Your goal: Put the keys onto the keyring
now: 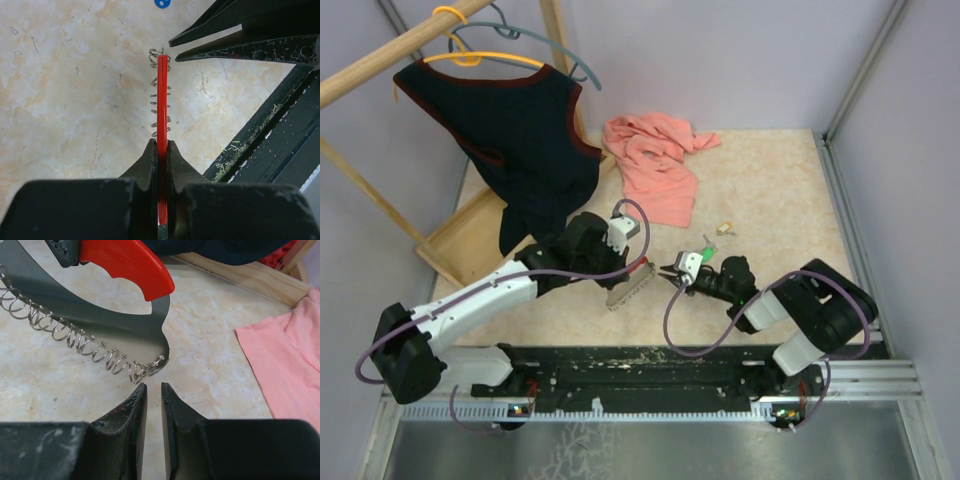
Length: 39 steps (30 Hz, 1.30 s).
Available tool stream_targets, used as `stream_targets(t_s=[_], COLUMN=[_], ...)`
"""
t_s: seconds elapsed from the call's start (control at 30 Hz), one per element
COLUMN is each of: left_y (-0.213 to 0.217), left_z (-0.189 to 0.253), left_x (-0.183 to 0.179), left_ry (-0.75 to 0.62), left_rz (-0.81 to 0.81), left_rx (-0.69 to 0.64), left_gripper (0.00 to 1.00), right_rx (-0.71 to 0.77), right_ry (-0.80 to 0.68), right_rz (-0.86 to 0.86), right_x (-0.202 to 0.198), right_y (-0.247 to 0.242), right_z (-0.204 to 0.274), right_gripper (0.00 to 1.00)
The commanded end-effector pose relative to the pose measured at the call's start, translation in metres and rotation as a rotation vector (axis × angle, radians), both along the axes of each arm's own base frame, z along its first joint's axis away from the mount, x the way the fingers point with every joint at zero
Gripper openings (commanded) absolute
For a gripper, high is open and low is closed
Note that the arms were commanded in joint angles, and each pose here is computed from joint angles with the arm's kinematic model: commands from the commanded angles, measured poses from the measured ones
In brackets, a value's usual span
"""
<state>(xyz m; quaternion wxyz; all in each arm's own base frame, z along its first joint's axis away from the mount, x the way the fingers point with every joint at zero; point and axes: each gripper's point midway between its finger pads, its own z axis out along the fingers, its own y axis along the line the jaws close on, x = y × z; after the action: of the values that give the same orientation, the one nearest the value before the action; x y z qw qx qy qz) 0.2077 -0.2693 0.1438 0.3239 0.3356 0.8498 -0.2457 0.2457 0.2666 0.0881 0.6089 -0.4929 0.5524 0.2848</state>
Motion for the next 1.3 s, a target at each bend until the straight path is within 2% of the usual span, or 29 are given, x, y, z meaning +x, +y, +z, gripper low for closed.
stream_targets(t_s=[0.0, 0.43, 0.93, 1.27], left_y=[-0.006, -0.011, -0.01, -0.005], left_z=[0.013, 0.018, 0.014, 0.013], left_x=[0.001, -0.003, -0.001, 0.003], left_ry=[-0.021, -0.014, 0.005, 0.003], left_rz=[-0.026, -0.047, -0.011, 0.035], left_rx=[0.002, -0.016, -0.009, 0.008], left_gripper=[0.0, 0.0, 0.0, 0.0], right_rx=[0.008, 0.045, 0.117, 0.143], right_ry=[-0.08, -0.124, -0.146, -0.136], right_rz=[0.008, -0.02, -0.069, -0.117], right_x=[0.008, 0.008, 0.008, 0.011], right_y=[0.011, 0.019, 0.017, 0.011], right_z=[0.013, 0.02, 0.029, 0.032], right_gripper=[0.2, 0.25, 0.25, 0.16])
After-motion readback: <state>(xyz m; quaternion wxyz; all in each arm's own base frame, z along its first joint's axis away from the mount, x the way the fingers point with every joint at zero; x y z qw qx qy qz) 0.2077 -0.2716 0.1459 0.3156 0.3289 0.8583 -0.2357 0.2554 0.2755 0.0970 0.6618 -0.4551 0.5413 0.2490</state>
